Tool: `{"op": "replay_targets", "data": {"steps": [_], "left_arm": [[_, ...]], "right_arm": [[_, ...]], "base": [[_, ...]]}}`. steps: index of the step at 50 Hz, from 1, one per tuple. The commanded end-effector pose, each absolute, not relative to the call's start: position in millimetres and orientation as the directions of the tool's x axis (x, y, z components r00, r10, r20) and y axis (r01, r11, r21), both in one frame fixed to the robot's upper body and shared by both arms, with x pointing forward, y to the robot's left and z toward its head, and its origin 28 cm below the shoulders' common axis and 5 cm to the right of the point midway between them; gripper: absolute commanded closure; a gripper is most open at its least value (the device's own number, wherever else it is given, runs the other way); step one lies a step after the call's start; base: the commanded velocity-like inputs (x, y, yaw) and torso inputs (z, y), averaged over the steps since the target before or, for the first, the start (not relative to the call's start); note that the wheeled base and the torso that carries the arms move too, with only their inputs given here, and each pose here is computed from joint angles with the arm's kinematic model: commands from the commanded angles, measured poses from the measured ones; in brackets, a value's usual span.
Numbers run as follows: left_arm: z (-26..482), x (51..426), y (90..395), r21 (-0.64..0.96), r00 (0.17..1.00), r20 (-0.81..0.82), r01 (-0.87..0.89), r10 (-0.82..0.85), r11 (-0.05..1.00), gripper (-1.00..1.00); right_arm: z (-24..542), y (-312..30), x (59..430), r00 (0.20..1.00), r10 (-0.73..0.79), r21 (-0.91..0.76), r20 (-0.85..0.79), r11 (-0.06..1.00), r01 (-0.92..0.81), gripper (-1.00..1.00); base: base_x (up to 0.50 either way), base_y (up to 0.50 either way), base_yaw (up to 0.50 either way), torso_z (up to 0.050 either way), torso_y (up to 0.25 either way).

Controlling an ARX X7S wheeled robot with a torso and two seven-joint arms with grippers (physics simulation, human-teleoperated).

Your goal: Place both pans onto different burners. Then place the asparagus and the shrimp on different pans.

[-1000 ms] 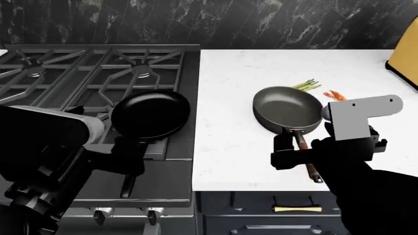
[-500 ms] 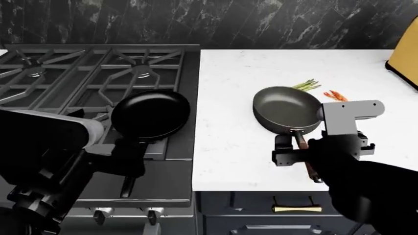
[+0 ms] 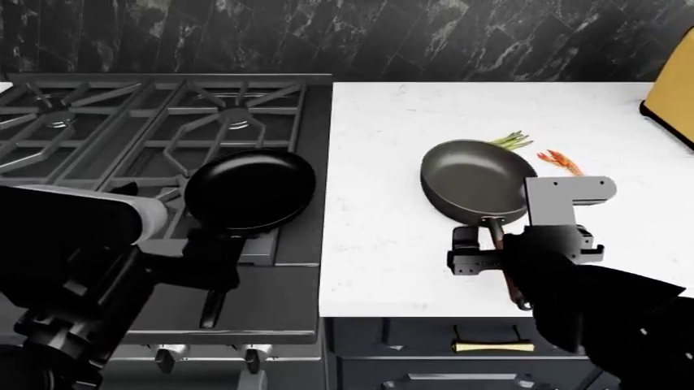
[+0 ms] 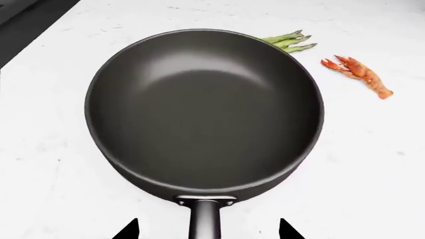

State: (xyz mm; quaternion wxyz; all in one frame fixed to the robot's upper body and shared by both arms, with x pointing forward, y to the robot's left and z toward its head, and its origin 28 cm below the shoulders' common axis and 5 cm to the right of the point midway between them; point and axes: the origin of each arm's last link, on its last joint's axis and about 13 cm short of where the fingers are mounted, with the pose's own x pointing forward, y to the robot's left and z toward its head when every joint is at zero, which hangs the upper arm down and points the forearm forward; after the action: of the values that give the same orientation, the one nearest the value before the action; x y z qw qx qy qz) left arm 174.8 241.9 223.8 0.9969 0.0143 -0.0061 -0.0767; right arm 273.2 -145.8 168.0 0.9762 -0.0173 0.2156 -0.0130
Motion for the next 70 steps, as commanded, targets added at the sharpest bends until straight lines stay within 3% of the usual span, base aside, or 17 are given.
{"op": "replay_targets", "data": {"steps": [1, 9, 10, 27, 40, 53, 70], "left_arm": [[220.7, 174.7, 242.0, 0.023, 0.988, 0.005, 0.156, -0.156, 0.987, -1.0], [219.1, 175.4, 242.5, 0.015, 0.988, 0.002, 0.154, -0.155, 0.988, -1.0], [218.7, 175.4, 242.5, 0.015, 0.988, 0.001, 0.154, -0.154, 0.988, -1.0], [215.6, 176.6, 243.5, 0.006, 0.989, -0.006, 0.145, -0.145, 0.989, -1.0], [210.6, 179.5, 242.9, 0.031, 0.991, -0.019, 0.136, -0.135, 0.99, -1.0], [220.5, 192.7, 237.8, 0.107, 0.97, -0.201, 0.16, -0.136, 0.981, -1.0], [201.7, 200.6, 227.7, 0.025, 0.94, -0.319, 0.134, -0.119, 0.991, -1.0]], "right_arm": [[153.5, -143.5, 278.5, 0.891, -0.016, -0.019, -0.453, 1.0, 0.008, -1.0], [144.5, -141.8, 278.3, 0.88, -0.005, -0.012, -0.476, 1.0, 0.0, -1.0], [143.4, -142.2, 278.3, 0.878, -0.009, -0.012, -0.479, 1.0, 0.004, 1.0], [155.4, -142.4, 267.6, 0.913, 0.002, 0.017, -0.407, 1.0, 0.006, 1.0], [203.3, -136.4, 237.7, 0.97, 0.034, -0.017, -0.242, 0.999, -0.039, 1.0], [213.9, -130.0, 220.0, 0.977, 0.061, -0.07, -0.205, 0.995, -0.077, 1.0], [199.7, -133.0, 222.1, 0.97, 0.047, -0.055, -0.24, 0.997, -0.062, 1.0]], "base": [[0.0, 0.0, 0.0, 0.0, 0.0], [0.0, 0.0, 0.0, 0.0, 0.0], [0.0, 0.0, 0.0, 0.0, 0.0], [0.0, 0.0, 0.0, 0.0, 0.0], [0.0, 0.0, 0.0, 0.0, 0.0], [0.0, 0.0, 0.0, 0.0, 0.0], [0.0, 0.0, 0.0, 0.0, 0.001]]}}
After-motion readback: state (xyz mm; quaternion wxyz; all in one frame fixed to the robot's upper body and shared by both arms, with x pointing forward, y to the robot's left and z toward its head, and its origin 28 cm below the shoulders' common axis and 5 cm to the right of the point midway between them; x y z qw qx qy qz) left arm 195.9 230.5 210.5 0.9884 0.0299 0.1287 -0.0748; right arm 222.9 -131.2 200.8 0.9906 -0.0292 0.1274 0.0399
